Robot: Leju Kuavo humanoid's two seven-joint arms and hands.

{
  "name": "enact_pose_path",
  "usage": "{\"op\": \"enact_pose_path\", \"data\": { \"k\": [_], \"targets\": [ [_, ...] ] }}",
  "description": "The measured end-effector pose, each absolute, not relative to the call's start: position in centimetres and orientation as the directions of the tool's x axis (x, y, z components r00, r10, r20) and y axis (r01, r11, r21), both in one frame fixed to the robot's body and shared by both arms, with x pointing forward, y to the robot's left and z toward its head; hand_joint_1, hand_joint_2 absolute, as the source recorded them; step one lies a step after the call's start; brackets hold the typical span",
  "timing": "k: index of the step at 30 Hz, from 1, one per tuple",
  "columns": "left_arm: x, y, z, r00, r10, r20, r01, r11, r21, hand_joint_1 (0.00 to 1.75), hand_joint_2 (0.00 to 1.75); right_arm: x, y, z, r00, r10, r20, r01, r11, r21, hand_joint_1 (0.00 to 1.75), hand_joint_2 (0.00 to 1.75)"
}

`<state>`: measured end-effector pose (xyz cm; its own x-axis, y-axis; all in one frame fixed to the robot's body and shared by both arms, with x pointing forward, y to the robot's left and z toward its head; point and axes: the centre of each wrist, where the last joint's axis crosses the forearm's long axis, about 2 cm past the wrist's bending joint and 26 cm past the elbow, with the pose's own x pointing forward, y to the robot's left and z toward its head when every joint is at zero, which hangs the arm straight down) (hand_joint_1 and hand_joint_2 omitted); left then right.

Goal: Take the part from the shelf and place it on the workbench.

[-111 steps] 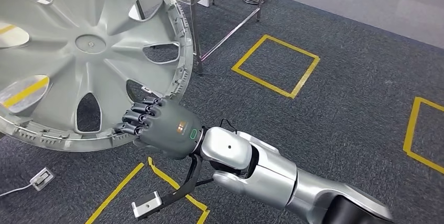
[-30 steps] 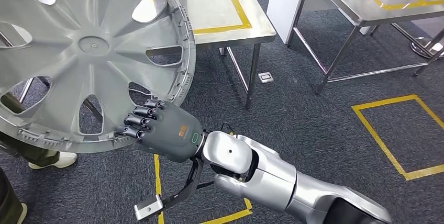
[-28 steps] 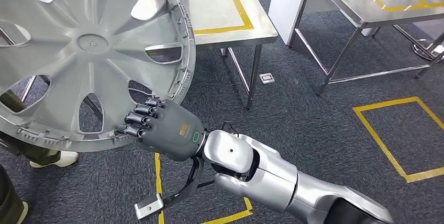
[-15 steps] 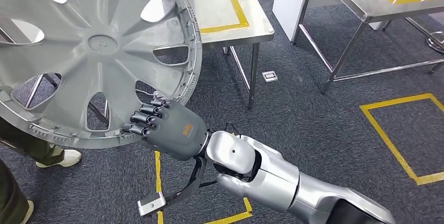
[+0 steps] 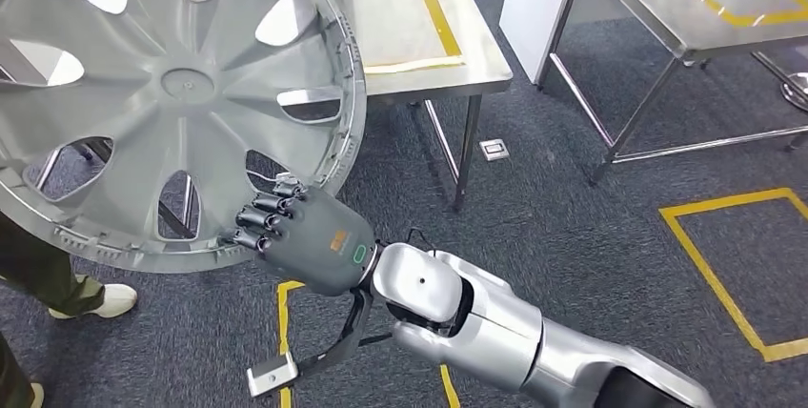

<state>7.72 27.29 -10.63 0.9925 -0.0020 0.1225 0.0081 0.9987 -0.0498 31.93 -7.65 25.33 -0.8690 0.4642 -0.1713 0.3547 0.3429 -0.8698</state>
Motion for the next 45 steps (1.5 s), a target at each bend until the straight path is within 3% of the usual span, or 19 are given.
{"op": "enact_pose_path", "data": {
  "k": [45],
  "targets": [
    [7.78,26.95,-10.61,0.989,-0.001,0.147,0.009,0.998,-0.056,0.00,1.75,31.91,-8.06,25.03,-0.865,0.478,-0.151,0.341,0.341,-0.876,1.75,1.75]
  ]
}}
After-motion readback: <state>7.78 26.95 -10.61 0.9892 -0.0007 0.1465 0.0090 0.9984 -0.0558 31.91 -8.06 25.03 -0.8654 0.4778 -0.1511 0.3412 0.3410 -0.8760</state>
